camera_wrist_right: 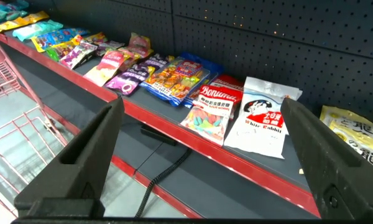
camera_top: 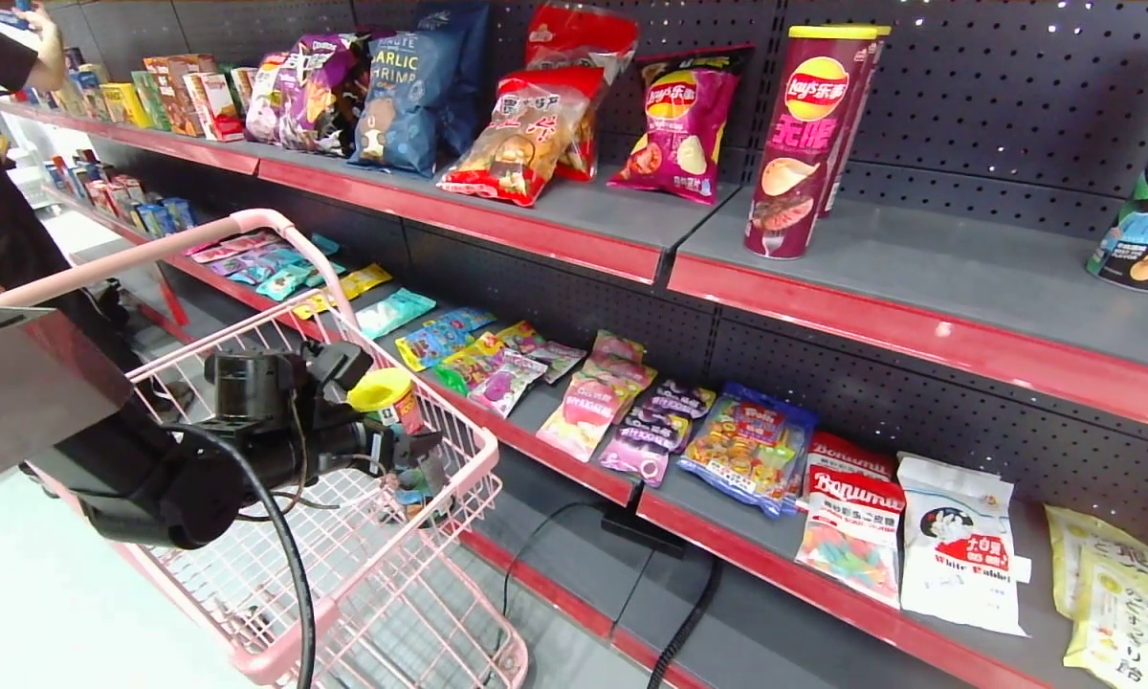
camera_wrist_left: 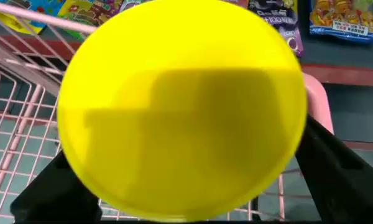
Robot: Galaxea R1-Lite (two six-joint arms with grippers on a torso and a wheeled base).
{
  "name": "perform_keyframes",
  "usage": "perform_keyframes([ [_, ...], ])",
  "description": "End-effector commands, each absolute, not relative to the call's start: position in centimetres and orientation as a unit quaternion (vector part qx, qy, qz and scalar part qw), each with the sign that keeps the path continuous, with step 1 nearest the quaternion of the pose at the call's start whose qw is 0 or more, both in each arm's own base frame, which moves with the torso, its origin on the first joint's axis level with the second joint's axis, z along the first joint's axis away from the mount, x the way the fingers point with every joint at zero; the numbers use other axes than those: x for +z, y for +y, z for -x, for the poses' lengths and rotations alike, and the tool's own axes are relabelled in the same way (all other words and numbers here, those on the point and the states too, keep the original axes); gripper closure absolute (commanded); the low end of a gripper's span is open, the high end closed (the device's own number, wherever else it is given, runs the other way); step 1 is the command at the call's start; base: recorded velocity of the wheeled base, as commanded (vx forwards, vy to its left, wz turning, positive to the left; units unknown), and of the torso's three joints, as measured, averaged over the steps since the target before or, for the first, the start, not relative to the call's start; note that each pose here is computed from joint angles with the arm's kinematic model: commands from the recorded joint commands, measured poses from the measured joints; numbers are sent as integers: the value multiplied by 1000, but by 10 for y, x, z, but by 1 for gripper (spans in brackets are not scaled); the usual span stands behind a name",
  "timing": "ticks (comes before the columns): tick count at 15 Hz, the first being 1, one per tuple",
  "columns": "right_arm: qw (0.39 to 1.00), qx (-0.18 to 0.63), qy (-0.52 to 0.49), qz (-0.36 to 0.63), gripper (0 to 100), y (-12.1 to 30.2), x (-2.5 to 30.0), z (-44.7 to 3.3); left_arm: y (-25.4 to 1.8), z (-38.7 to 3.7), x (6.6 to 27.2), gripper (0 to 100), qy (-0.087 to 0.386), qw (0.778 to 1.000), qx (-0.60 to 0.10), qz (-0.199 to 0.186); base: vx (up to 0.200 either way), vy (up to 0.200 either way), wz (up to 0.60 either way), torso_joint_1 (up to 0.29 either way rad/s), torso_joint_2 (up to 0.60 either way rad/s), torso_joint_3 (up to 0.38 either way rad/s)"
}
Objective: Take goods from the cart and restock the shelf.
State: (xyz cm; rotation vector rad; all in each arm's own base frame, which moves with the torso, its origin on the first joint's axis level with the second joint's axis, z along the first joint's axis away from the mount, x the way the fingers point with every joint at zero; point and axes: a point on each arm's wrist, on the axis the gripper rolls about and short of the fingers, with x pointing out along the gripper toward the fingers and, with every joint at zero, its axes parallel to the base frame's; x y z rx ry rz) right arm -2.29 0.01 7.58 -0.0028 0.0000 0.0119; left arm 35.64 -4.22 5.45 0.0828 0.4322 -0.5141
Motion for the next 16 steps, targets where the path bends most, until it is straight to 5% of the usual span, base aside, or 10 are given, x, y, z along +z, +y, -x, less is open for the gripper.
perform_keyframes([
  [1,1000,6,0,2,0,0,76,23,-47,-364,49,0,213,943,-253,-43,0,0,0,0,0,0],
  [2,1000,6,0,2,0,0,76,23,-47,-364,47,100,214,943,-252,-44,0,0,0,0,0,0],
  [7,1000,7,0,1,0,0,76,23,-42,-350,59,100,215,945,-244,-35,0,0,0,0,0,0],
  [9,1000,7,1,1,0,0,75,23,-33,-332,98,100,192,954,-229,-15,0,0,0,0,0,0],
  [13,1000,7,0,1,0,0,76,23,-11,-248,224,100,121,975,-188,3,0,0,0,0,0,0],
  [16,1000,6,1,1,0,0,75,23,-5,-157,267,100,84,984,-160,-3,0,0,0,0,0,0],
])
